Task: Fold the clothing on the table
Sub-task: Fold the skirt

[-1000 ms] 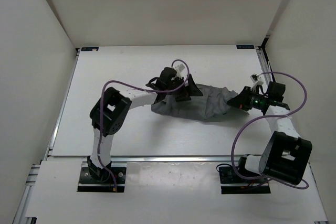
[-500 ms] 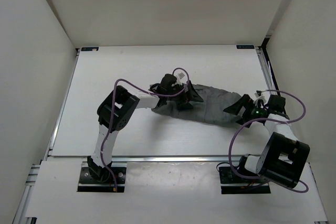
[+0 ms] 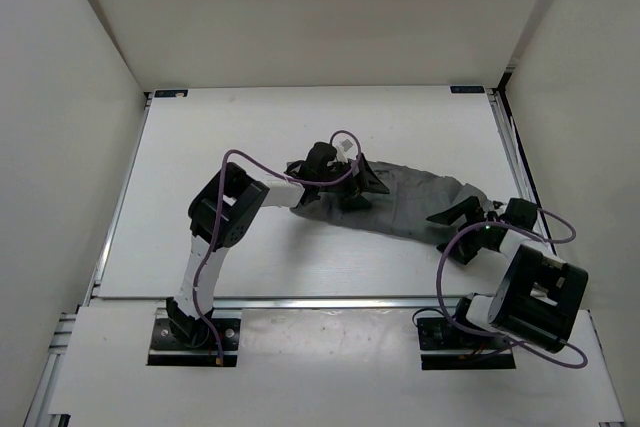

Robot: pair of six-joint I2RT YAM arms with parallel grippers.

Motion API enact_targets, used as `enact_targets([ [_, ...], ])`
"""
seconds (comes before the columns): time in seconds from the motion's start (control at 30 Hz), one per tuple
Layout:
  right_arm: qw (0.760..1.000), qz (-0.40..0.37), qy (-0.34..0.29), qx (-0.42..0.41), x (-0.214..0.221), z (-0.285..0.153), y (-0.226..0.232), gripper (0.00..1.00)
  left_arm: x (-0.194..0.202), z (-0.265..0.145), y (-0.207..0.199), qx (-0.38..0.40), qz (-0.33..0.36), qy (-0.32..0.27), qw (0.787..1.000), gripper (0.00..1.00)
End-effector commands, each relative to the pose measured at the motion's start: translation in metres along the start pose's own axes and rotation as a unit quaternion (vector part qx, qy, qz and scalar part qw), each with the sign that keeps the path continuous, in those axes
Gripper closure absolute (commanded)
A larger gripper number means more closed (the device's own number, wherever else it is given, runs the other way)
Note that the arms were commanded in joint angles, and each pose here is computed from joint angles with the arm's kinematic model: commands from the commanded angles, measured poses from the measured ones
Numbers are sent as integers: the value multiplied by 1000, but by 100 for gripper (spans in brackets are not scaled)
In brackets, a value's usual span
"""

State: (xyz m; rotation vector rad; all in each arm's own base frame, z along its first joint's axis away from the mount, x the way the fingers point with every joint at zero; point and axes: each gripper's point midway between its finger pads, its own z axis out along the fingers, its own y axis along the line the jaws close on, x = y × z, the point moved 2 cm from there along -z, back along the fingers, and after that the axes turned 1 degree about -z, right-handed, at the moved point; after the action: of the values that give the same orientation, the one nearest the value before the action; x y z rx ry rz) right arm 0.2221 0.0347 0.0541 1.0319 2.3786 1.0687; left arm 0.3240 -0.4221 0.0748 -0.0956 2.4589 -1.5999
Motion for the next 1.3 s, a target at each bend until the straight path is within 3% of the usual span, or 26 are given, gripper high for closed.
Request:
enact_targets([
  [0.0, 998, 34, -52, 6, -22, 10, 2, 1, 8, 0, 2, 5, 3, 19, 1000, 2],
  [0.2, 988, -6, -151, -12, -65, 21, 29, 1, 22, -4, 15, -7, -10, 30, 999, 1],
  [0.37, 984, -4, -176, 16, -75, 29, 11, 3, 23, -11, 22, -16, -18, 29, 999, 1],
  [0.4, 984, 2, -180, 16, -75, 30, 7, 8, 21, -11, 20, -14, -16, 26, 999, 1],
  [0.47, 983, 5, -183, 0, -77, 31, 10, 33, 23, -12, 24, -20, -18, 29, 999, 1],
  [0.5, 982, 3, -189, -8, -79, 30, 12, 40, 24, -12, 26, -22, -15, 31, 999, 1],
  [0.57, 981, -9, -192, -16, -80, 31, 15, 69, 28, -12, 29, -27, -19, 35, 999, 1],
  [0.6, 980, -21, -197, -27, -80, 32, 18, 75, 31, -13, 29, -29, -21, 42, 998, 1],
  [0.67, 979, -35, -196, -43, -82, 31, 24, 99, 30, -13, 31, -32, -20, 39, 999, 1],
  [0.83, 963, -149, -218, -54, -94, 11, 51, 100, 22, -19, 25, -36, -8, 31, 999, 1],
  [1.03, 920, -296, -248, -73, -99, -24, 101, 100, -15, -58, -2, -43, 16, -25, 999, 2],
  [1.1, 903, -332, -259, -81, -97, -36, 116, 100, -27, -75, 2, -67, 34, -44, 996, 1],
  [1.27, 878, -401, -242, -95, -79, -43, 132, 100, -7, -102, 41, -115, 15, -48, 992, 1],
])
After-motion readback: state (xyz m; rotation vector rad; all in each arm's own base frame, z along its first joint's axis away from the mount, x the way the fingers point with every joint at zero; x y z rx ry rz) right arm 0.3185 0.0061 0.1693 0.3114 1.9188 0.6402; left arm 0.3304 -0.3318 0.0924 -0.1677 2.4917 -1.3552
